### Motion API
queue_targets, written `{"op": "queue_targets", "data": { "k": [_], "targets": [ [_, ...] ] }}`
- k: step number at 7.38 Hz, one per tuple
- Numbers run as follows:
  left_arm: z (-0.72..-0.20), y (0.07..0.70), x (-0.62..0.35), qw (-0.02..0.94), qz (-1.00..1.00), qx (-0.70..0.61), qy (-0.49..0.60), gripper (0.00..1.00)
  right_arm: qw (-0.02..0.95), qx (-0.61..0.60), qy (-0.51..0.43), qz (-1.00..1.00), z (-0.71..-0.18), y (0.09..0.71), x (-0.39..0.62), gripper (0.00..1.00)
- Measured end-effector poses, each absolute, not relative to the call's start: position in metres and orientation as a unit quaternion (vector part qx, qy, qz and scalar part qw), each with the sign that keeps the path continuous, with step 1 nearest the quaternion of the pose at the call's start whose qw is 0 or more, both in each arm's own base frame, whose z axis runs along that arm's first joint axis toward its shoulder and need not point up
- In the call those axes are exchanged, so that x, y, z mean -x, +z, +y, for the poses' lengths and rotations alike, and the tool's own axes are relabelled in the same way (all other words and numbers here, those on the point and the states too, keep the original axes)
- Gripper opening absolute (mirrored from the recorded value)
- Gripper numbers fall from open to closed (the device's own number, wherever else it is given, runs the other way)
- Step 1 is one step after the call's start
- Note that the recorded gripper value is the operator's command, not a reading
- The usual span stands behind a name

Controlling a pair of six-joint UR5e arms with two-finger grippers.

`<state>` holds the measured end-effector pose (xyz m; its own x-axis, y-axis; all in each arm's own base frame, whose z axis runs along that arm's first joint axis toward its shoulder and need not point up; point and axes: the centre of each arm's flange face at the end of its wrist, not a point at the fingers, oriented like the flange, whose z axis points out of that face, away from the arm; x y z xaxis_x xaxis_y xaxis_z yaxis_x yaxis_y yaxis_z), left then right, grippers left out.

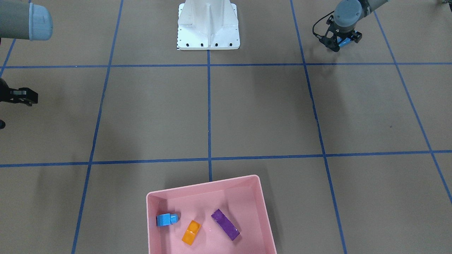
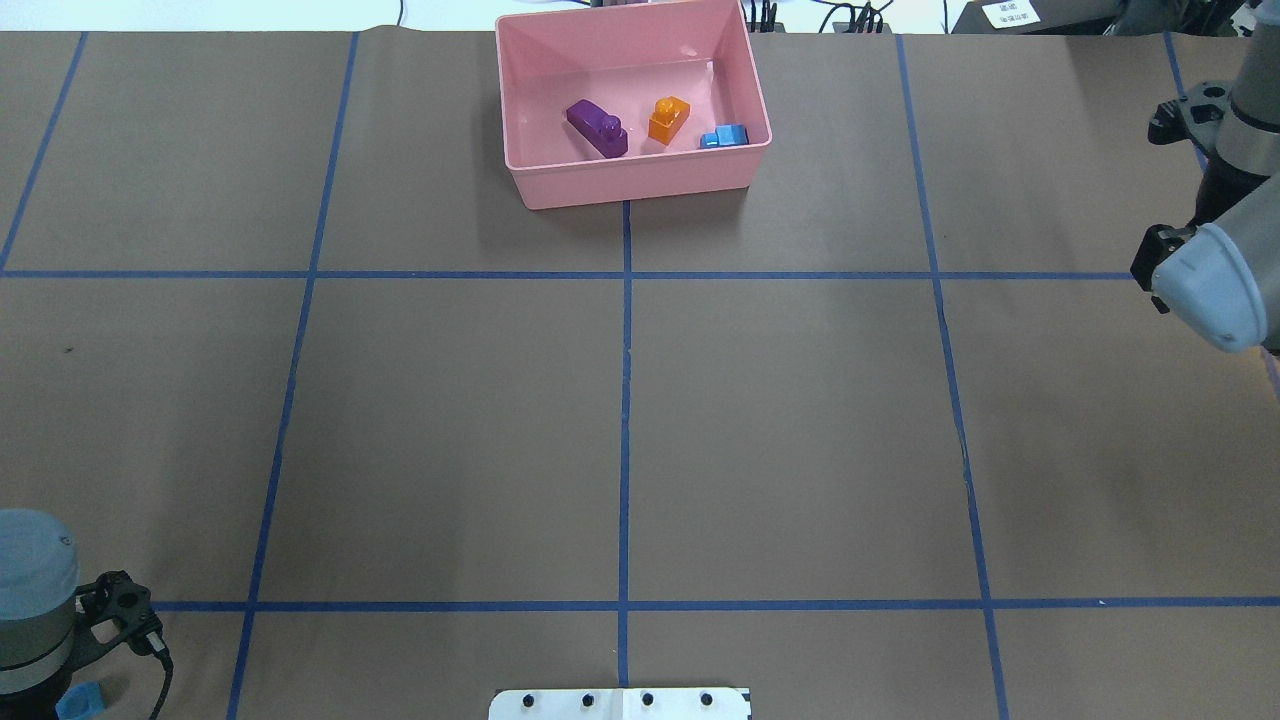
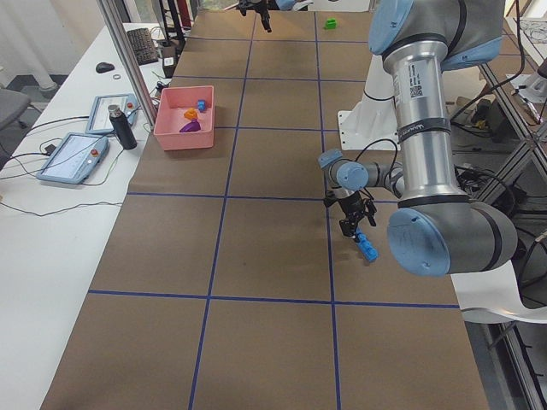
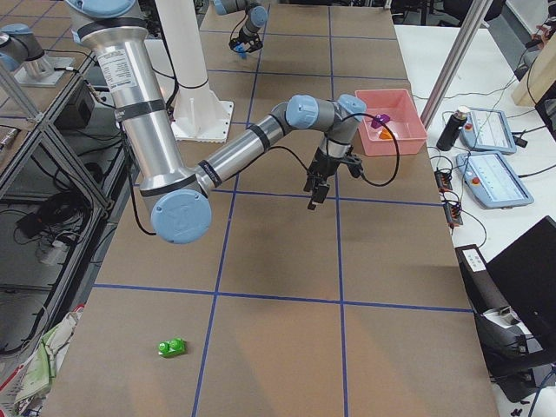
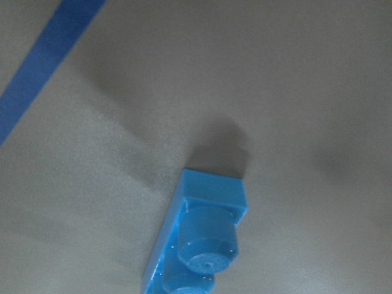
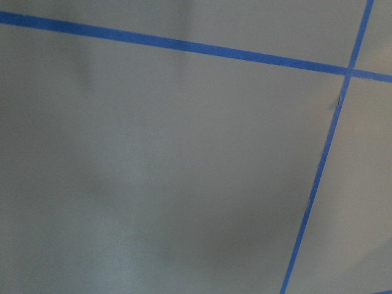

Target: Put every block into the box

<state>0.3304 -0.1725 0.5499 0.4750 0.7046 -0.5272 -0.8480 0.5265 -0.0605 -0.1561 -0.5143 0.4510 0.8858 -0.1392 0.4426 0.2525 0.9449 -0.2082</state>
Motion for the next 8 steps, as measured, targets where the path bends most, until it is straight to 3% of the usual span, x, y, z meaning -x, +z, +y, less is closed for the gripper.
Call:
{"op": "queue_targets", "data": {
  "k": [4,5,7,8],
  "targets": [
    [-0.172,0.558,-0.34,0.845,0.218,0.161,0.462,0.96,0.956,0.156,-0.121,-0.215,-0.488,0.503,0.112,1.0],
    [-0.173,0.561,-0.34,0.846,0.215,0.161,0.461,0.76,0.955,0.161,-0.124,-0.215,-0.483,0.511,0.106,1.0],
    [-0.173,0.563,-0.341,0.847,0.212,0.16,0.461,0.2,0.952,0.173,-0.134,-0.215,-0.472,0.53,0.093,1.0],
    [-0.174,0.564,-0.342,0.847,0.211,0.159,0.461,0.0,0.95,0.177,-0.14,-0.217,-0.466,0.54,0.084,1.0]
  ]
}}
